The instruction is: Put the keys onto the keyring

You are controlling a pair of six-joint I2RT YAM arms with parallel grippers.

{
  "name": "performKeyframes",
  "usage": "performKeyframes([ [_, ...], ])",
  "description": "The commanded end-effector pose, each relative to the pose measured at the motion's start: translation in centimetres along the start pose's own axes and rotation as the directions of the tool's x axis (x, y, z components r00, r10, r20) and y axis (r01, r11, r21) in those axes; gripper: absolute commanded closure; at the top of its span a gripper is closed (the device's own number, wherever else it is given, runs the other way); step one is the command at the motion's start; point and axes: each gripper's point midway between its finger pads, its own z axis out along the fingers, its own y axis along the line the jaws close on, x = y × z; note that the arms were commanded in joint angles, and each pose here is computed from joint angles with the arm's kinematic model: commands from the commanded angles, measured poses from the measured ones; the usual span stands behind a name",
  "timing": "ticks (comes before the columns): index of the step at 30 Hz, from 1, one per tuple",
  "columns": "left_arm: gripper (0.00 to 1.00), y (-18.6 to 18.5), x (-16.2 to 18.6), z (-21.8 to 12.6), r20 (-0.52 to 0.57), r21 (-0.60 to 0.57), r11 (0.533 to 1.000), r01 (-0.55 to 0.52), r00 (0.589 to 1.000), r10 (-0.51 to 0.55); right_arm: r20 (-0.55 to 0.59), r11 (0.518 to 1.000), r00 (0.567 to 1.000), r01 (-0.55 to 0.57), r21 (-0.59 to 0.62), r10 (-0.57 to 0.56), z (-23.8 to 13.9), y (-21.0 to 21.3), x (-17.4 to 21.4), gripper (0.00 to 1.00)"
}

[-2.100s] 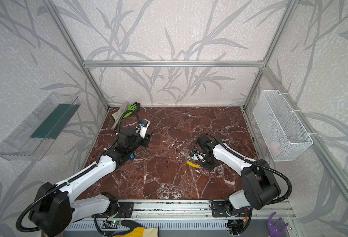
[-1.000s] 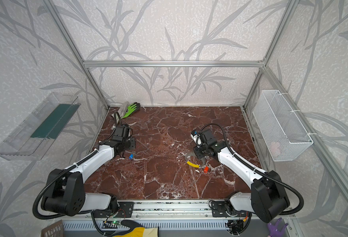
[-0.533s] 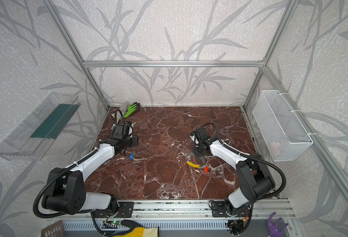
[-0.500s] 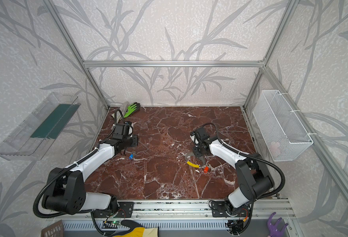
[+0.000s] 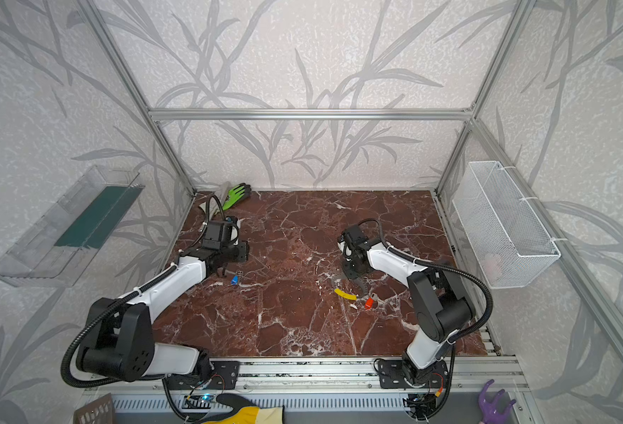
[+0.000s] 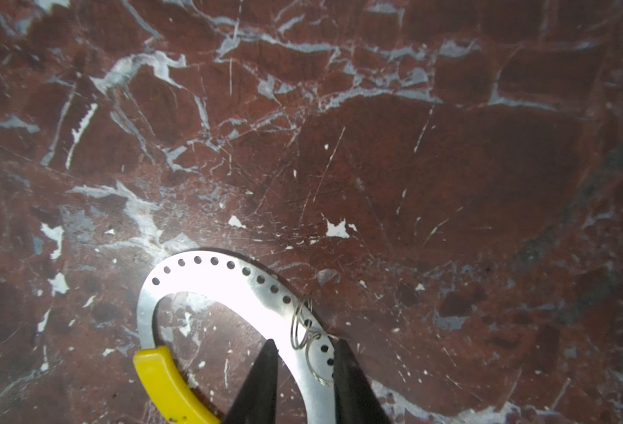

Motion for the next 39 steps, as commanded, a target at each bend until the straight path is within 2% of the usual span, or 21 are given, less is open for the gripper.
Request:
performKeyframes([
  [1,0.49,-0.3,-0.1,0.2,-0.002,0.014,1.0,-0.005,1.0,0.006,-0.042,1.0,0.999,0.019,0.009,-0.018,0.6,0.1,0.2,0.74],
  [7,0.49,-0.4,-0.3,0.2,0.001,0.018,1.0,-0.015,1.0,0.015,-0.076,0.999,0.997,0.035,0.011,-0.034,1.5,0.2,0.3,0.81],
  [11,0.49,-0.4,-0.4,0.2,-0.001,0.021,1.0,-0.019,1.0,0.019,-0.094,0.998,0.994,0.049,0.029,-0.046,1.7,-0.1,0.4,0.9],
  [15,0.49,-0.6,-0.7,0.0,0.008,0.033,0.999,-0.021,1.0,0.021,-0.071,0.996,0.995,0.077,0.034,-0.075,0.8,0.1,0.1,0.99],
  [17,0.49,-0.9,-0.9,-0.3,0.017,0.051,0.998,-0.025,1.0,0.024,-0.041,0.994,0.994,0.105,0.026,-0.104,0.0,0.5,-0.3,1.0],
  [21,0.5,-3.3,-2.3,-1.5,0.095,0.181,0.982,-0.048,0.995,0.031,0.072,0.983,0.982,0.178,-0.037,-0.175,-2.8,1.9,-1.4,1.0],
  [25,0.51,-8.0,-3.6,-4.4,0.242,0.364,0.911,-0.194,0.964,0.109,0.186,0.944,0.94,0.309,-0.113,-0.286,-5.8,3.8,-1.7,1.0],
  [28,0.52,-12.1,-3.4,-7.5,0.409,0.44,0.804,-0.399,0.886,0.216,0.286,0.907,0.891,0.401,-0.132,-0.352,-8.5,5.0,-2.0,1.0],
  [30,0.54,-15.1,-2.9,-10.1,0.572,0.428,0.702,-0.57,0.772,0.278,0.387,0.861,0.828,0.488,-0.143,-0.406,-10.7,6.2,-2.2,1.0],
  [32,0.55,-16.8,-2.9,-12.3,0.694,0.396,0.634,-0.664,0.668,0.267,0.491,0.812,0.75,0.568,-0.133,-0.444,-12.9,7.4,-2.1,1.0],
  [34,0.57,-17.8,-3.3,-14.1,0.742,0.406,0.591,-0.698,0.629,0.233,0.591,0.783,0.666,0.615,-0.09,-0.455,-14.7,8.1,-2.1,1.0],
  [36,0.61,-19.1,-3.2,-15.8,0.772,0.419,0.517,-0.746,0.592,0.229,0.686,0.728,0.54,0.685,-0.022,-0.487,-16.5,9.1,-1.6,1.0],
  [38,0.63,-20.5,-2.7,-17.5,0.803,0.417,0.433,-0.799,0.547,0.237,0.745,0.72,0.464,0.693,0.031,-0.479,-18.0,9.3,-1.8,1.0],
  [39,0.63,-21.2,-2.5,-18.4,0.818,0.413,0.392,-0.822,0.524,0.236,0.767,0.718,0.444,0.696,0.03,-0.463,-18.6,9.4,-1.8,1.0],
])
